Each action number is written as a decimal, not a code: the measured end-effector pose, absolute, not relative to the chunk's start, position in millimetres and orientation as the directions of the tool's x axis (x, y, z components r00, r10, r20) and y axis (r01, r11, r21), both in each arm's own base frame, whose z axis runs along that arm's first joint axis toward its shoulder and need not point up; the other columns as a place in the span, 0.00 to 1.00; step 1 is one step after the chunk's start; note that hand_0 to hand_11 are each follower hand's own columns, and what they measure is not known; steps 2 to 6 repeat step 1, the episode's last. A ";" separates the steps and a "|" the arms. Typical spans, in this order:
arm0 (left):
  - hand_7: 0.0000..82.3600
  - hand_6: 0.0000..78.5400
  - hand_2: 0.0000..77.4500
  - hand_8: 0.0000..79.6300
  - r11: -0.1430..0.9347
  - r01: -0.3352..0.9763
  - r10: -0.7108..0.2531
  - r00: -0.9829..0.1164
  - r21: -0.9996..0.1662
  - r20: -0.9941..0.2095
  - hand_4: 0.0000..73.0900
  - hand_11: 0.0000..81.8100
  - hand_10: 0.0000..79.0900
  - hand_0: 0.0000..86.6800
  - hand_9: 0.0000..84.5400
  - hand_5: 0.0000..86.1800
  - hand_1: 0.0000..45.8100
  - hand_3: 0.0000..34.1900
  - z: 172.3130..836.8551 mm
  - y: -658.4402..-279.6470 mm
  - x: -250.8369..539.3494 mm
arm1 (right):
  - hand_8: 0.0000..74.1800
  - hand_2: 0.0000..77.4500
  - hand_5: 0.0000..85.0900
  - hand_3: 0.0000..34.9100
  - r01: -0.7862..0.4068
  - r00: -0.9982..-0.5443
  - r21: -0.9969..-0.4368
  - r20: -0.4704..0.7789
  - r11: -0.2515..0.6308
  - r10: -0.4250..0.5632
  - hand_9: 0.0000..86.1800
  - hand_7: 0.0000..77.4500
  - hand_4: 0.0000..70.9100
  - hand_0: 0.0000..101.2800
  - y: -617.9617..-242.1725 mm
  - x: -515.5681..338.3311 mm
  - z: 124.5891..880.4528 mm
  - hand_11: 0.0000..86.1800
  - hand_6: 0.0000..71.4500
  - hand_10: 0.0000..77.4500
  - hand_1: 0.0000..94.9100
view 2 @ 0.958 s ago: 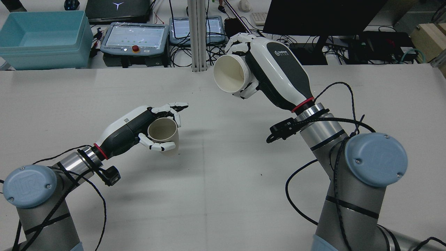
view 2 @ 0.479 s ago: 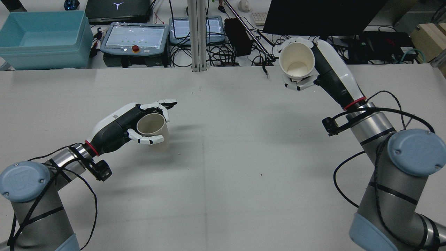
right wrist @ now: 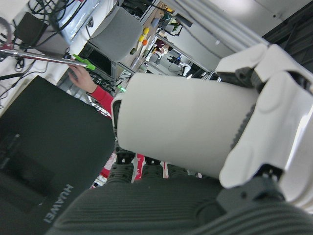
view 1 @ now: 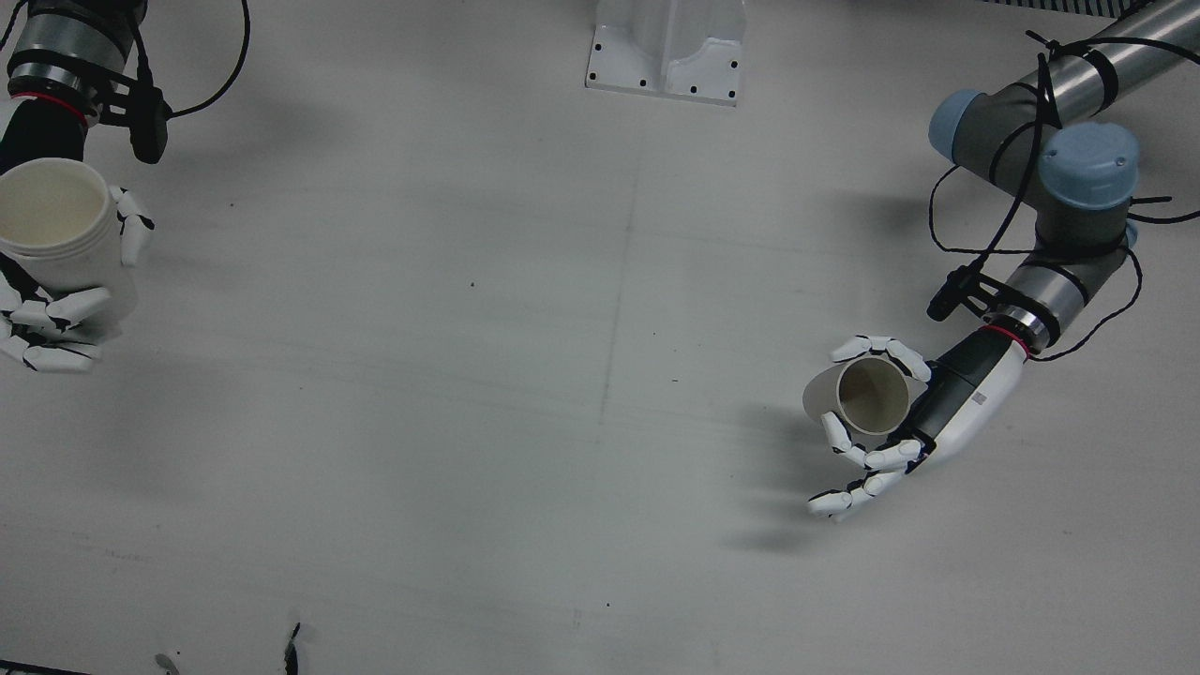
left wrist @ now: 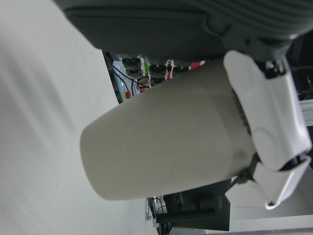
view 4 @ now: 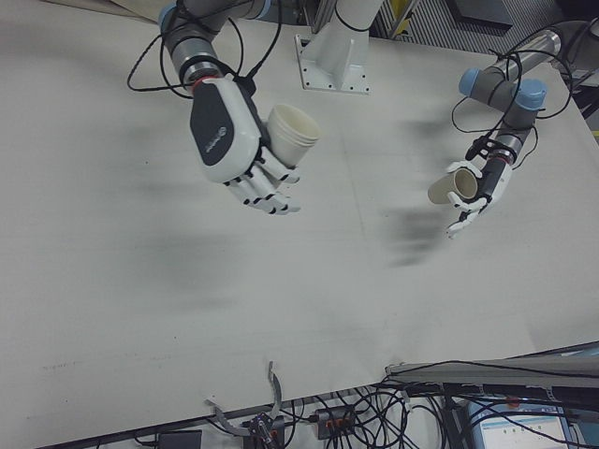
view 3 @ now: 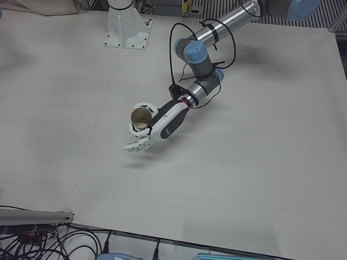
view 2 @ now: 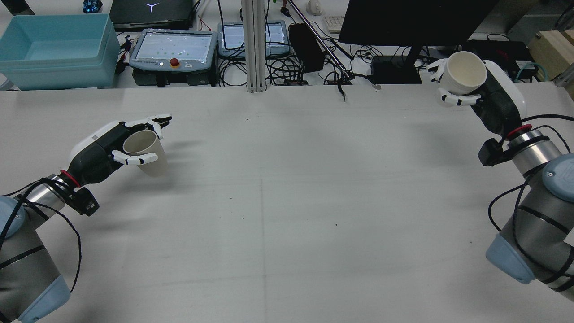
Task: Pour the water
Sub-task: 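Raise the right hand's cup upright away from the left hand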
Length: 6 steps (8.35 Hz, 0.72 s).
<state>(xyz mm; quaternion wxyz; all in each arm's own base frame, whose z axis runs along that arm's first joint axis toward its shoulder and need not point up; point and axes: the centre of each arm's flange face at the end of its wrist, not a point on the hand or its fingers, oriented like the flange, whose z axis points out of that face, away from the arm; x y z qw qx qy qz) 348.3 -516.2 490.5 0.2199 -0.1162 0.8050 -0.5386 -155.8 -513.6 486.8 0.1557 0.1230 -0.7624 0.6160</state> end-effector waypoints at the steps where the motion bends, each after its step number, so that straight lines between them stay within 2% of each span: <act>1: 0.23 0.11 0.49 0.12 0.374 0.063 -0.406 -0.886 -0.925 -0.224 0.49 0.09 0.06 0.53 0.17 0.57 0.30 0.00 513.9 -518.0 327.2 | 0.39 0.68 0.52 0.00 -0.323 -0.942 -0.923 0.336 0.208 0.027 0.47 0.43 0.45 0.47 -523.8 -149.7 536.1 0.57 0.43 0.44 0.14; 6: 0.23 0.11 0.49 0.12 0.374 0.063 -0.406 -0.886 -0.925 -0.224 0.49 0.09 0.06 0.53 0.17 0.57 0.30 0.00 513.9 -518.0 327.2 | 0.39 0.68 0.52 0.00 -0.323 -0.942 -0.923 0.336 0.208 0.027 0.47 0.43 0.45 0.47 -523.8 -149.7 536.1 0.57 0.43 0.44 0.14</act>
